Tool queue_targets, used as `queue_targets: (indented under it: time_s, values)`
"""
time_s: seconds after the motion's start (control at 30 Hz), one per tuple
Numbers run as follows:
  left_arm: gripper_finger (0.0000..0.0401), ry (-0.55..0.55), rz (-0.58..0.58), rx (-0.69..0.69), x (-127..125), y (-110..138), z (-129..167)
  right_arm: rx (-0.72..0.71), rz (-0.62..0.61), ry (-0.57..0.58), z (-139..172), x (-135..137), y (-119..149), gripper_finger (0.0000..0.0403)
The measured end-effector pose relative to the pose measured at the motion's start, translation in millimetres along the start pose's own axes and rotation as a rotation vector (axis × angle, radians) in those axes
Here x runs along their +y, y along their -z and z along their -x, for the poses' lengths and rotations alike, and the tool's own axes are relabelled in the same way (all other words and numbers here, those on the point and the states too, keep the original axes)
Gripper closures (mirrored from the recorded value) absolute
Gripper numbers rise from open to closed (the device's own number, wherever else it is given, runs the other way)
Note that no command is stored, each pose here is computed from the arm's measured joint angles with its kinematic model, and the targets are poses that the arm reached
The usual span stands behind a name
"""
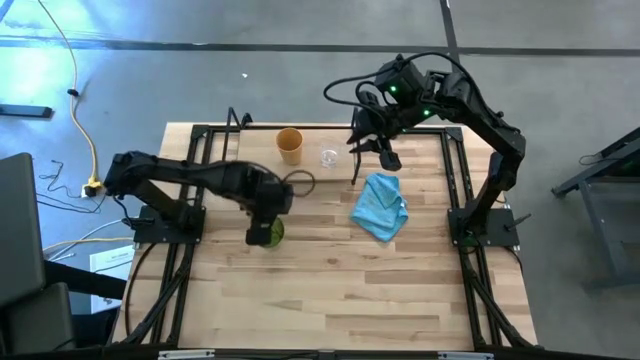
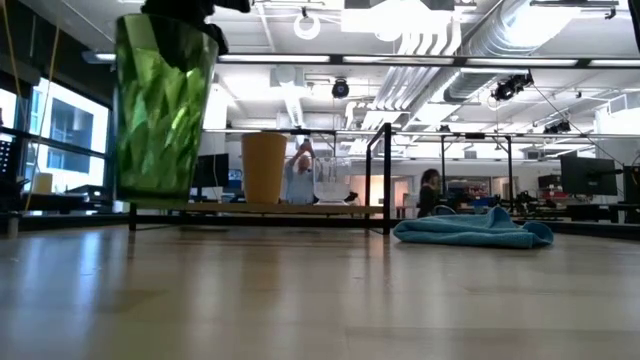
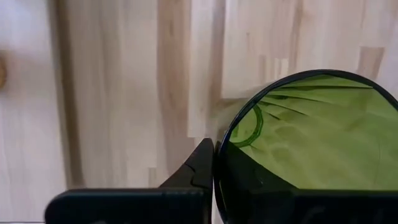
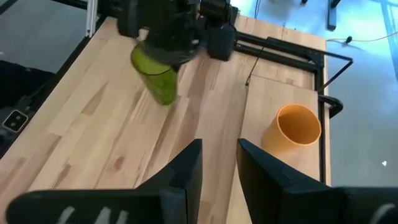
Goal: Stack small to large cups/mugs on shelf
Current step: Put the green cup on the shelf
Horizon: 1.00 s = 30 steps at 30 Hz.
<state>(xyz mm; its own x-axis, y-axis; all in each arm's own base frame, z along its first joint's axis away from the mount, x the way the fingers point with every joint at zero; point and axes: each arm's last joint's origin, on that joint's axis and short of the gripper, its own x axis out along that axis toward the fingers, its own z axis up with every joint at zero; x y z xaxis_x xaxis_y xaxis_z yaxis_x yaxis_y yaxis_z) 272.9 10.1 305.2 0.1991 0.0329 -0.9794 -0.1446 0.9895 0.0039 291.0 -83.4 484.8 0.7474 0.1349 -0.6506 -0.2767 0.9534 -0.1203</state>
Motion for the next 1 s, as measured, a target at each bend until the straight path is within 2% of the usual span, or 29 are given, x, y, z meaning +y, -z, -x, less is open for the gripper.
queue_targets:
  time_s: [0.37, 0.6, 1.0]
  values:
    - [0.0400, -0.012, 0.073, -0.063, 57, 9, 17, -0.034, 0.023, -0.117, 0, 4, 1, 0.0311]
    - [0.0401, -0.048, 0.141, -0.105, 90, 22, 30, -0.041, 0.042, -0.105, 2, 0, 3, 0.0311]
    - [0.0401, -0.064, 0.279, -0.119, 147, 45, 36, -0.047, 0.029, -0.093, 4, -6, 5, 0.0311]
